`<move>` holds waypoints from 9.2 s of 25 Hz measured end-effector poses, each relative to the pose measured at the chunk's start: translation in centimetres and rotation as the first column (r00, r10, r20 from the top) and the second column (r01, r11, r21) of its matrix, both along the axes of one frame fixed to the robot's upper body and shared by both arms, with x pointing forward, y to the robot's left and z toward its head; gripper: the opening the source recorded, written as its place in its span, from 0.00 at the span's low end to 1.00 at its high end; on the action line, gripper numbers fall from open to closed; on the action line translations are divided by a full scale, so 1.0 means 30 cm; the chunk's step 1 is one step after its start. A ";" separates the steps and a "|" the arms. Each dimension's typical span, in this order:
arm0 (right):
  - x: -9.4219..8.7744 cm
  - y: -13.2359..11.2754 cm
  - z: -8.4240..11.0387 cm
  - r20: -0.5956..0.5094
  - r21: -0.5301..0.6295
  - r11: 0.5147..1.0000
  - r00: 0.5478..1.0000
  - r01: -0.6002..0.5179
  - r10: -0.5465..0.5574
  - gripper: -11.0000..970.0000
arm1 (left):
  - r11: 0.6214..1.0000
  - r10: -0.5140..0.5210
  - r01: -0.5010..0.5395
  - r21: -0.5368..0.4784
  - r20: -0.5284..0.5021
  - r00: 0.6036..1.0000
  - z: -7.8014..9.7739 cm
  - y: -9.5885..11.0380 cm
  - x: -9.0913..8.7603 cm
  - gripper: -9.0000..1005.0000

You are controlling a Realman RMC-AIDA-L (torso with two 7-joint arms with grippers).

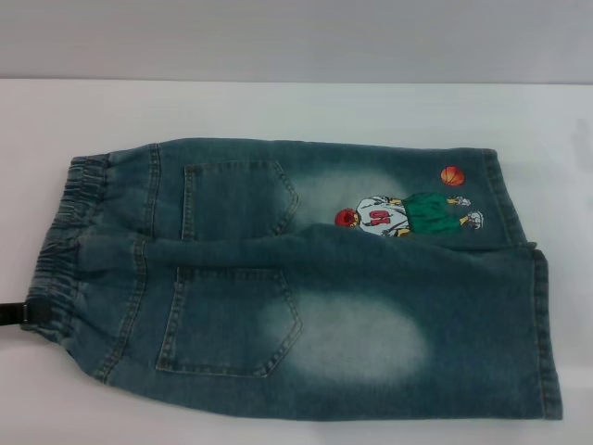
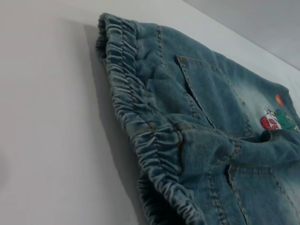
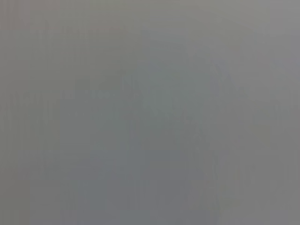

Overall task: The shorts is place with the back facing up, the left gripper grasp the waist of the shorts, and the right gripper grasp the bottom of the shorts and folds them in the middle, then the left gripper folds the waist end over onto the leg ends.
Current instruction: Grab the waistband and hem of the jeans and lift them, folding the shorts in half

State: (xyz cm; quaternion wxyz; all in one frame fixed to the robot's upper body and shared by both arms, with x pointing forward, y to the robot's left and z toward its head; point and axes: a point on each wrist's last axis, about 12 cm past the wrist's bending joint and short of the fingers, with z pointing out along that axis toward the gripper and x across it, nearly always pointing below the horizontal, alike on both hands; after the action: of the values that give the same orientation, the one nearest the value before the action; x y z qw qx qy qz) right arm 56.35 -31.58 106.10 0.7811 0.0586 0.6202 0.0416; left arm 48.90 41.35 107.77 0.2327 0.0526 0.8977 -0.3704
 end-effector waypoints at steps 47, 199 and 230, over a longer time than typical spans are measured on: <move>-0.048 0.162 0.397 -0.481 0.251 -0.324 -0.408 -0.912 0.776 0.66 | 0.998 -0.055 0.056 -0.021 0.052 0.997 -0.026 -0.112 0.028 0.07; -0.056 0.077 0.106 -0.903 0.385 0.166 -0.334 -0.908 0.268 0.14 | 0.996 -0.058 0.062 -0.057 0.064 0.996 -0.028 -0.175 0.063 0.16; -0.067 0.031 0.215 -0.781 0.262 0.165 -0.108 -0.951 0.615 0.01 | 0.976 0.029 0.021 -0.215 0.229 0.973 0.085 -0.148 0.112 0.17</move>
State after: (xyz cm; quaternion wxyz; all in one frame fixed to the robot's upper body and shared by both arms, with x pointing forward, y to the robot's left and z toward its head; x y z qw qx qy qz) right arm 54.35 -30.64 112.55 0.2234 -0.4825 0.7675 0.3581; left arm 52.25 36.90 110.33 0.3405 0.0679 0.8191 -0.4567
